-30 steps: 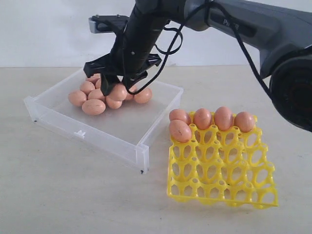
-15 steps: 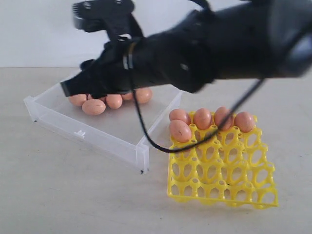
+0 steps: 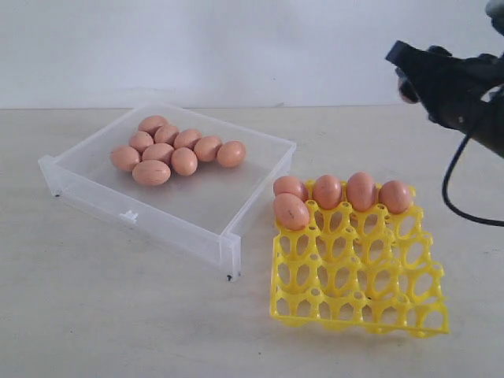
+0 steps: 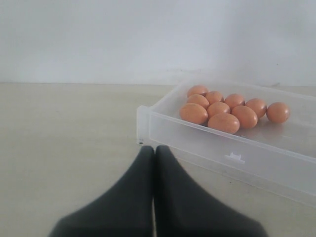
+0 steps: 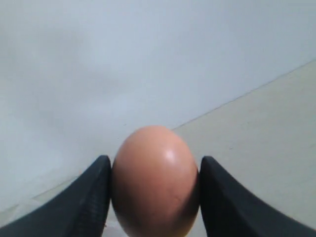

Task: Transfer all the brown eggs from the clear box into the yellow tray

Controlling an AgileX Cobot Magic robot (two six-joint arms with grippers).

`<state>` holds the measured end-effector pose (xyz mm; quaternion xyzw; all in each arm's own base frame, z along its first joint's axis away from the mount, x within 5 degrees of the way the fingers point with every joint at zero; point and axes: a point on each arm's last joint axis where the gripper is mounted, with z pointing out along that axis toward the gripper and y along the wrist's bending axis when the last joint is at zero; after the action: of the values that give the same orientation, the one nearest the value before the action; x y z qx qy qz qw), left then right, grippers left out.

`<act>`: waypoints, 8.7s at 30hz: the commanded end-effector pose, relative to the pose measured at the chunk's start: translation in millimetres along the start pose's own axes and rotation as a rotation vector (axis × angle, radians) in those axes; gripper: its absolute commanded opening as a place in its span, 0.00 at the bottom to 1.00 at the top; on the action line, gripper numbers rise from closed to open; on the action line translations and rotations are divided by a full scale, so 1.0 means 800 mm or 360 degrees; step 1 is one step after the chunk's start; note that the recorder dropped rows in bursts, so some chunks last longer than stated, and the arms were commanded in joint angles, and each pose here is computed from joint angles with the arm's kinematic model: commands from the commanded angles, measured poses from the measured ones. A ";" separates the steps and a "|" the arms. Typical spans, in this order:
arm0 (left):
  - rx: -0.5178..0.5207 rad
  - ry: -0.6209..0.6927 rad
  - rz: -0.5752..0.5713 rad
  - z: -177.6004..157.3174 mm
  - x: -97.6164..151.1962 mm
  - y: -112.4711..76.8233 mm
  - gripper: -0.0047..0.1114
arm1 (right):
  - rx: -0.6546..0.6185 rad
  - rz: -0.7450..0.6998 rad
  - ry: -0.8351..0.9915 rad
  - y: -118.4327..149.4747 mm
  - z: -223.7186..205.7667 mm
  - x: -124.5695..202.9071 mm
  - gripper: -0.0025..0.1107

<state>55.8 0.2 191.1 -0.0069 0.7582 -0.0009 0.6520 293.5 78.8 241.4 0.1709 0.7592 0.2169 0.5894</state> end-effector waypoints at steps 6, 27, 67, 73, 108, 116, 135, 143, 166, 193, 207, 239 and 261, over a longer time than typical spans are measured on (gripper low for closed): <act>0.0009 -0.0009 -0.0006 -0.001 -0.001 0.000 0.00 | -0.0838 -0.1079 0.0654 -0.002 -0.014 0.043 0.02; 0.0009 -0.0009 -0.0006 -0.001 -0.001 0.000 0.00 | -0.0888 -0.1172 0.0925 -0.030 0.047 0.095 0.02; 0.0009 -0.0009 -0.0006 -0.001 -0.001 0.000 0.00 | -0.0936 -0.1095 0.0971 -0.031 0.063 0.104 0.52; 0.0009 -0.0009 -0.0006 -0.001 -0.001 0.000 0.00 | -0.0914 -0.1036 0.0985 -0.031 0.063 0.104 0.51; 0.0009 -0.0009 -0.0006 -0.001 -0.001 0.000 0.00 | -0.0176 -0.1360 0.0928 0.232 0.095 0.094 0.02; 0.0009 -0.0009 -0.0006 -0.001 -0.001 0.000 0.00 | -0.0558 -0.1453 0.1754 0.256 0.112 0.157 0.02; 0.0009 -0.0009 -0.0006 -0.001 -0.001 0.000 0.00 | -0.0397 -0.0923 0.1997 0.246 0.190 0.200 0.02; 0.0009 -0.0009 -0.0006 -0.001 -0.001 0.000 0.00 | -0.0570 -0.0812 0.1559 0.281 0.199 0.171 0.02; 0.0009 -0.0009 -0.0006 -0.001 -0.001 0.000 0.00 | -0.0619 -0.0868 0.1068 0.245 0.270 0.233 0.50; 0.0009 -0.0009 -0.0006 -0.001 -0.001 0.000 0.00 | -0.0474 -0.1824 0.1388 0.220 0.246 0.205 0.50; 0.0009 -0.0009 -0.0006 -0.001 -0.001 0.000 0.00 | -0.0598 -0.1845 0.1115 0.230 0.260 0.210 0.50; 0.0009 -0.0009 -0.0006 -0.001 -0.001 0.000 0.00 | -0.0633 -0.1461 0.1619 0.228 0.232 0.228 0.02; 0.0009 -0.0009 -0.0006 -0.001 -0.001 0.000 0.00 | -0.0807 -0.1585 0.1772 0.236 0.211 0.213 0.64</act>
<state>55.8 0.2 191.1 -0.0069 0.7582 -0.0009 0.6520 415.5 348.9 153.4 -0.4552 0.8645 0.1446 0.1565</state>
